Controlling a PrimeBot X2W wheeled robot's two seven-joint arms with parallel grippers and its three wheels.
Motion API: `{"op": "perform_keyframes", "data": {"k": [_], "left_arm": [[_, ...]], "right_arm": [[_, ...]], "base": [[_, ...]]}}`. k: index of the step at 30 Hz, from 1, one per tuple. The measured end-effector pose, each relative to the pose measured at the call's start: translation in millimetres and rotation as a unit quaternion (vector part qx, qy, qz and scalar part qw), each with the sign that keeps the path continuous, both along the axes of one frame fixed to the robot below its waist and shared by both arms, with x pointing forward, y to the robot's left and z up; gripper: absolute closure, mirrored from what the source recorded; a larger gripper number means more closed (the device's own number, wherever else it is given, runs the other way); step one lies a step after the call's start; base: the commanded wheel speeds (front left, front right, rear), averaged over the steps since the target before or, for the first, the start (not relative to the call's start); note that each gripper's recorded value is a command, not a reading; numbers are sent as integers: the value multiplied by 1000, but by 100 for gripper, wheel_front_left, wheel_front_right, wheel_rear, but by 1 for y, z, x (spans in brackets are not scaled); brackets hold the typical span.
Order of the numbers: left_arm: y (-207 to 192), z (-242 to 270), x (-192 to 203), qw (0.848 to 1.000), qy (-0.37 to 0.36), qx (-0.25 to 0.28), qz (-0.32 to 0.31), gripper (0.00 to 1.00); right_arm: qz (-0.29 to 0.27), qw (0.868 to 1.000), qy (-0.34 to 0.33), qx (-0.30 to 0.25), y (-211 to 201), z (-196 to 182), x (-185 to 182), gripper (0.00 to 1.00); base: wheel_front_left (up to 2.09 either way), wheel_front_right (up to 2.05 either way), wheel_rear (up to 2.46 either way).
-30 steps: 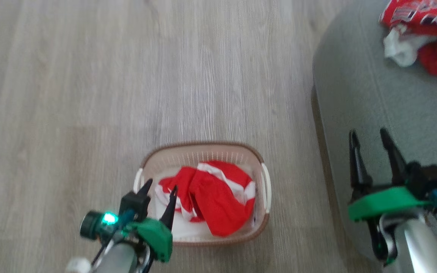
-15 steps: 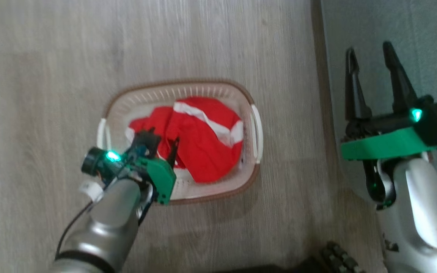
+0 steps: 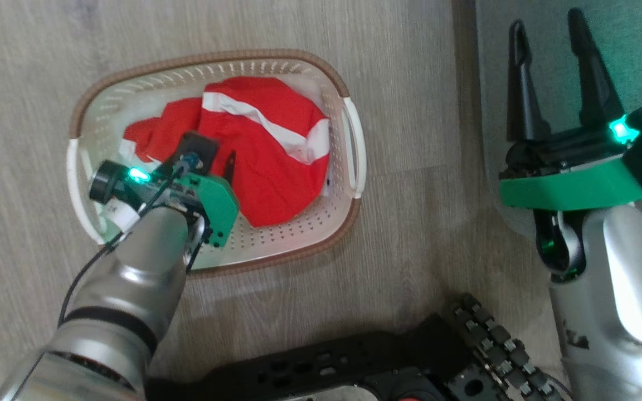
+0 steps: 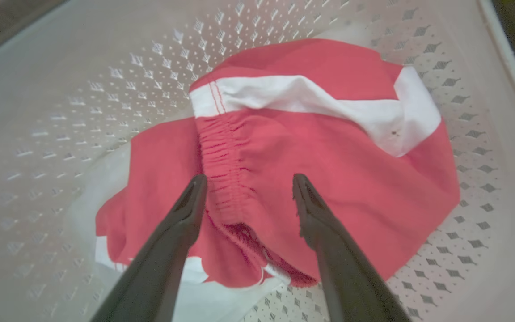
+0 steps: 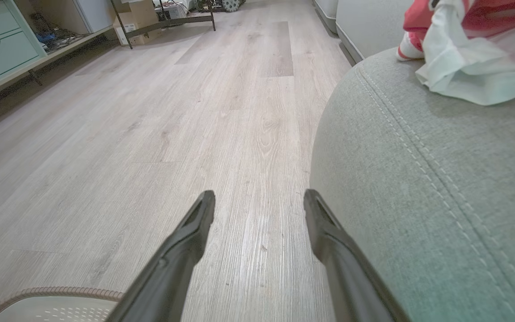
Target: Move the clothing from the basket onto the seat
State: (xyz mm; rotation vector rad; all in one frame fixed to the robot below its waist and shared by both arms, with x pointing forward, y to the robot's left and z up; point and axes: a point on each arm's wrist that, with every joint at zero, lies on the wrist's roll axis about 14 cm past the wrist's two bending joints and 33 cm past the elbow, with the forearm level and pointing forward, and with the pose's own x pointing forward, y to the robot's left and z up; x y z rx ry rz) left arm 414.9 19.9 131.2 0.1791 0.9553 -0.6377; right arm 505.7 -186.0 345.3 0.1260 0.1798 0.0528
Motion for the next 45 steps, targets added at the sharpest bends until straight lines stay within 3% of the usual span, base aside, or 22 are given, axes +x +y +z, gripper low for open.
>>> {"op": "perform_keyframes", "data": {"k": [7, 8, 9, 10, 12, 20, 27, 36, 45], "left_arm": [[4, -27, 2, 999, 22, 33, -2, 0], [4, -29, -1, 999, 28, 35, -3, 11], [3, -31, -3, 999, 34, 36, -5, 32], [3, -31, -5, 999, 38, 35, -7, 65], [1, -30, -5, 999, 40, 29, -7, 100], [-12, 0, 8, 1000, 0, -20, -7, 100], [-25, 57, 20, 995, -55, -78, 23, 100], [-26, 160, 19, 977, -164, -132, 41, 100], [-12, 262, 16, 943, -288, -158, 49, 100]], "right_arm": [[-3, 1000, 3, -2, -5, -11, 7, 0], [-4, 1000, 4, -2, -6, -11, 6, 0], [-5, 1000, 4, -1, -7, -11, 6, 0], [-6, 1000, 4, -1, -7, -11, 7, 0], [-7, 1000, 3, 1, -7, -10, 7, 0], [-8, 1000, -11, 4, -7, 7, 7, 0], [-6, 1000, -29, 11, -2, 37, 0, 0], [-8, 1000, -21, 13, 2, 66, -49, 0], [-1, 999, -32, 21, 11, 94, -101, 0]], "base": [[0, 0, 0], [0, 0, 0], [0, 0, 0], [0, 0, 0], [0, 0, 0], [0, 0, 0], [0, 0, 0], [0, 0, 0], [0, 0, 0]]}}
